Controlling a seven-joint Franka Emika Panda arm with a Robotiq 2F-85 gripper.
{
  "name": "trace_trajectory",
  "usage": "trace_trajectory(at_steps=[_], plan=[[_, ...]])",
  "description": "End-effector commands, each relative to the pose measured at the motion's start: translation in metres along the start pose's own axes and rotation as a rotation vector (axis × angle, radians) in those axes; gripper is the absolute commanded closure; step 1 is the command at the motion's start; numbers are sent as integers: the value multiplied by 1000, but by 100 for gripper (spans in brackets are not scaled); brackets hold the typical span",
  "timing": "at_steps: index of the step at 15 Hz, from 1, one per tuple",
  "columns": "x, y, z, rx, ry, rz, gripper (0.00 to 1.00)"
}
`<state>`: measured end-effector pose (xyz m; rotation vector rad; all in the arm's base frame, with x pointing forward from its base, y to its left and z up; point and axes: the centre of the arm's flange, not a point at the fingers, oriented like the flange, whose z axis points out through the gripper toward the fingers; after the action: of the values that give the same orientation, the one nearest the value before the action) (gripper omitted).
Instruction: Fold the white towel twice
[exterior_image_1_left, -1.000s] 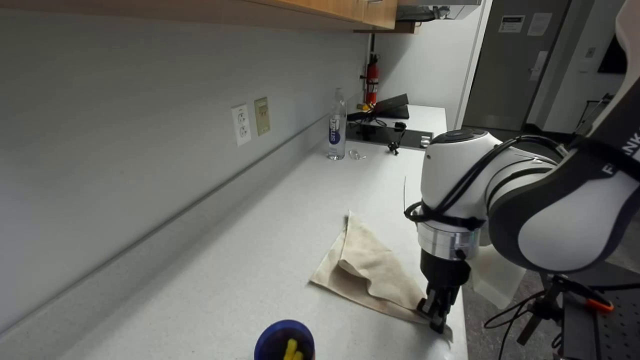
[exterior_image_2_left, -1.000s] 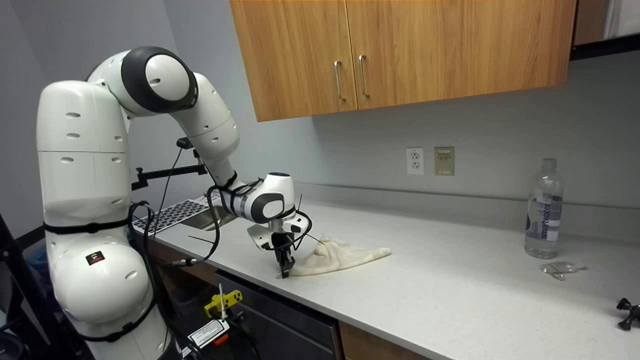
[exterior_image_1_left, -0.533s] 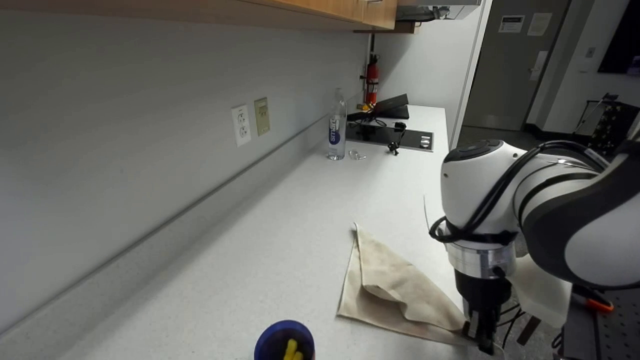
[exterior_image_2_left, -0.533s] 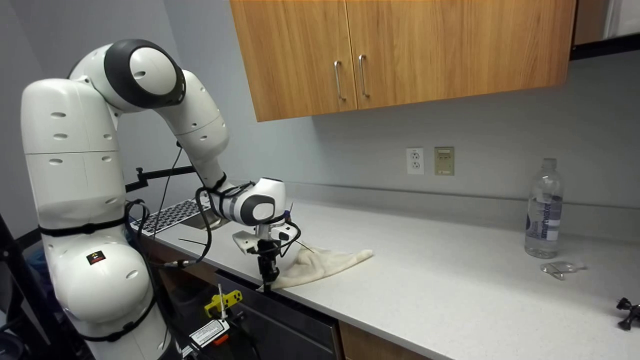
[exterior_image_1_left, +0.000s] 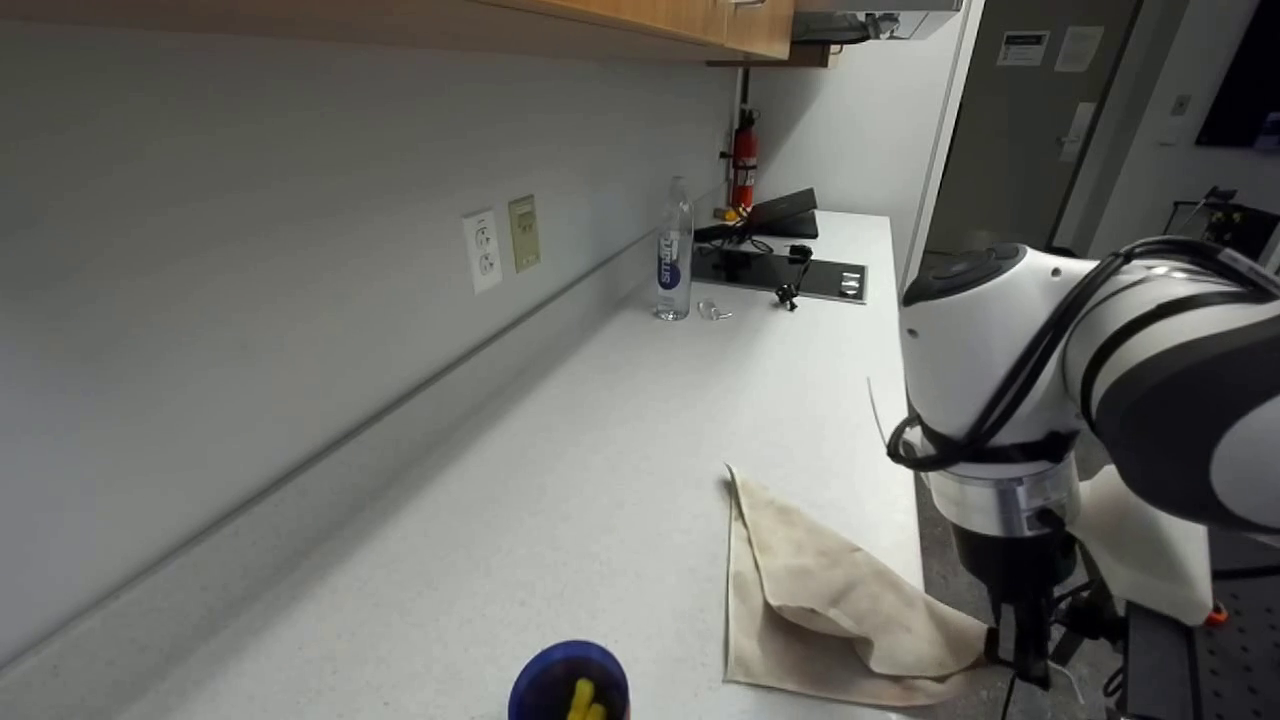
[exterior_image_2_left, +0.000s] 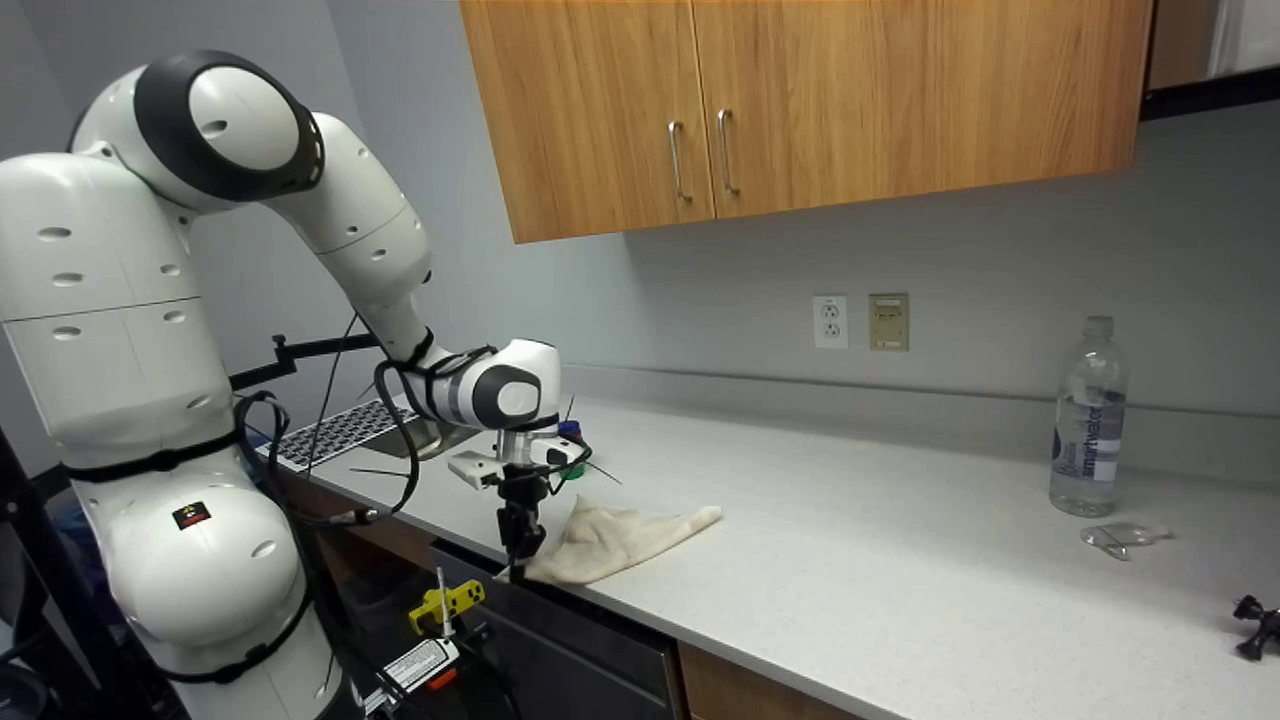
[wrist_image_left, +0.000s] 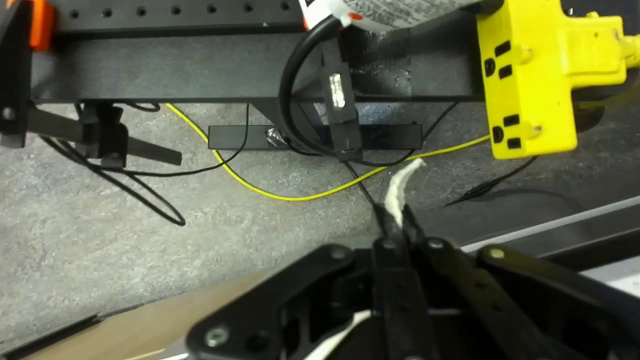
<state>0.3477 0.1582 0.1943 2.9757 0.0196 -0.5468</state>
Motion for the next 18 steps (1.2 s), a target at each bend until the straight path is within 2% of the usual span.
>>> trace_trajectory(at_steps=[1, 11, 14, 18], plan=[[9, 16, -48, -24, 83, -8, 99], [84, 45, -121, -24, 357, 41, 99], [104, 51, -126, -27, 417, 50, 99], [128, 52, -117, -10, 451, 63, 99]])
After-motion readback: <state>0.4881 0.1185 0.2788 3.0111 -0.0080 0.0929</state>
